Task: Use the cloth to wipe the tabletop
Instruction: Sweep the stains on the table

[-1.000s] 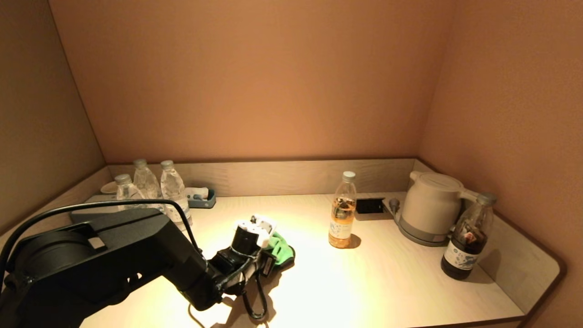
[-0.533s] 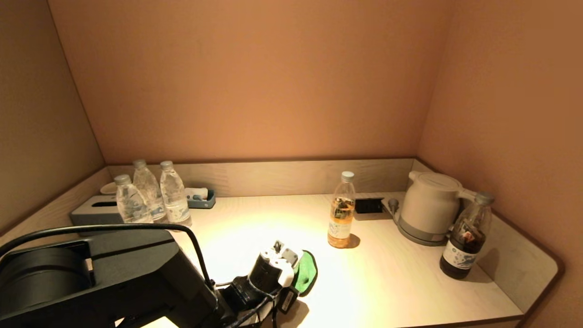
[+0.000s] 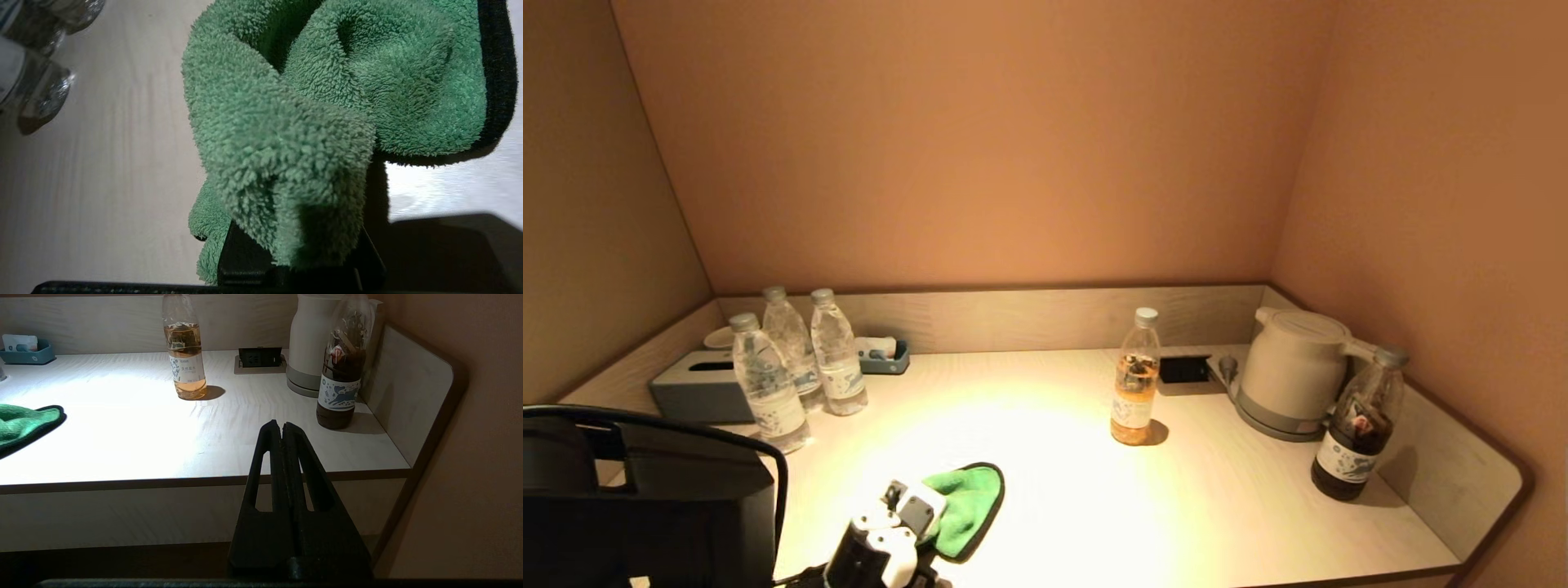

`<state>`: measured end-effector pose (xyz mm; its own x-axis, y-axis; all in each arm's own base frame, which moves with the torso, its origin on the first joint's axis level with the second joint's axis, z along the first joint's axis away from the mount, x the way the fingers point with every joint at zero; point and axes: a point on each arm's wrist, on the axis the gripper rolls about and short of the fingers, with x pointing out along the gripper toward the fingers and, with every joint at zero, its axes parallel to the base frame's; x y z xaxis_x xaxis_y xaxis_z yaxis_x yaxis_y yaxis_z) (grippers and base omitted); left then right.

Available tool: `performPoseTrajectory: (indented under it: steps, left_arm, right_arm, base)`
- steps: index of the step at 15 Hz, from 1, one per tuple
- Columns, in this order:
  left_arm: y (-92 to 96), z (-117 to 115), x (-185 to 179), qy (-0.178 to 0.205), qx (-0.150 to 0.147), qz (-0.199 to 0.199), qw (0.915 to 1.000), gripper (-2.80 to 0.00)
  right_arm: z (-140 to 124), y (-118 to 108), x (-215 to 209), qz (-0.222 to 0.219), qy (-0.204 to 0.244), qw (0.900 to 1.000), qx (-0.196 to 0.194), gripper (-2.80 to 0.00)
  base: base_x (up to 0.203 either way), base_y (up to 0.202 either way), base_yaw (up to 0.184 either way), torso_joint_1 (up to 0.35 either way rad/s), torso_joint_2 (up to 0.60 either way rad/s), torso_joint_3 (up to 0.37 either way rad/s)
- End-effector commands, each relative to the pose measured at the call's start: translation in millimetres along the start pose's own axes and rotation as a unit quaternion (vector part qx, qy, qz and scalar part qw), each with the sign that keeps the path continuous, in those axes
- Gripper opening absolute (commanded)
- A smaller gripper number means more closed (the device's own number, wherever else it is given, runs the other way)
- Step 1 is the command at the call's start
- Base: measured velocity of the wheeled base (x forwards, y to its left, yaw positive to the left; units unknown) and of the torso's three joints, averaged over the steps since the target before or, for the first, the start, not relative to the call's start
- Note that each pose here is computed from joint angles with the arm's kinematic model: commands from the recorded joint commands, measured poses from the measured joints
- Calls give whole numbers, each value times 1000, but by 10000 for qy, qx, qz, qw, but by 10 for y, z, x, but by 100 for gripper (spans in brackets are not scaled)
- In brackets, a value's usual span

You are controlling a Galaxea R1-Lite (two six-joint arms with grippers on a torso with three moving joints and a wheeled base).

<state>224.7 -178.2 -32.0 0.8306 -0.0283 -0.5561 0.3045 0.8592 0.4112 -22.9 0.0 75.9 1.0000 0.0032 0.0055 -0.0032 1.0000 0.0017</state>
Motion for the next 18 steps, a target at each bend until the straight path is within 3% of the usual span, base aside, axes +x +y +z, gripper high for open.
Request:
performPoseTrajectory:
  steps: [1, 4, 8, 12, 16, 18]
  left_arm:
    - [210, -146, 126, 155, -44, 595, 9981, -280]
    - [257, 63, 591, -346, -70, 1108, 9932, -280]
    - [168, 521, 949, -1056, 23, 1292, 9860, -280]
    - [-253, 866, 858, -1464, 246, 873, 9851, -280]
    - [-750, 956, 448, -1827, 543, 252, 9813, -280]
    - [-787, 922, 222, -1876, 599, 67, 9804, -280]
  right_arm:
    - [1, 0, 1, 7, 5, 10000, -1, -280]
    - [1, 0, 1, 7, 5, 10000, -1, -280]
    - [1, 0, 1, 7, 5, 10000, -1, -280]
    - [1, 0, 1, 7, 5, 10000, -1, -280]
    - [1, 0, 1, 7, 5, 10000, -1, -280]
    - [1, 0, 1, 7, 5, 10000, 7, -280]
  base:
    - [0, 0, 0, 0, 0, 0]
    - [0, 0, 0, 0, 0, 0]
    - [0, 0, 0, 0, 0, 0]
    - [0, 0, 0, 0, 0, 0]
    - [0, 0, 0, 0, 0, 0]
    - [0, 0, 0, 0, 0, 0]
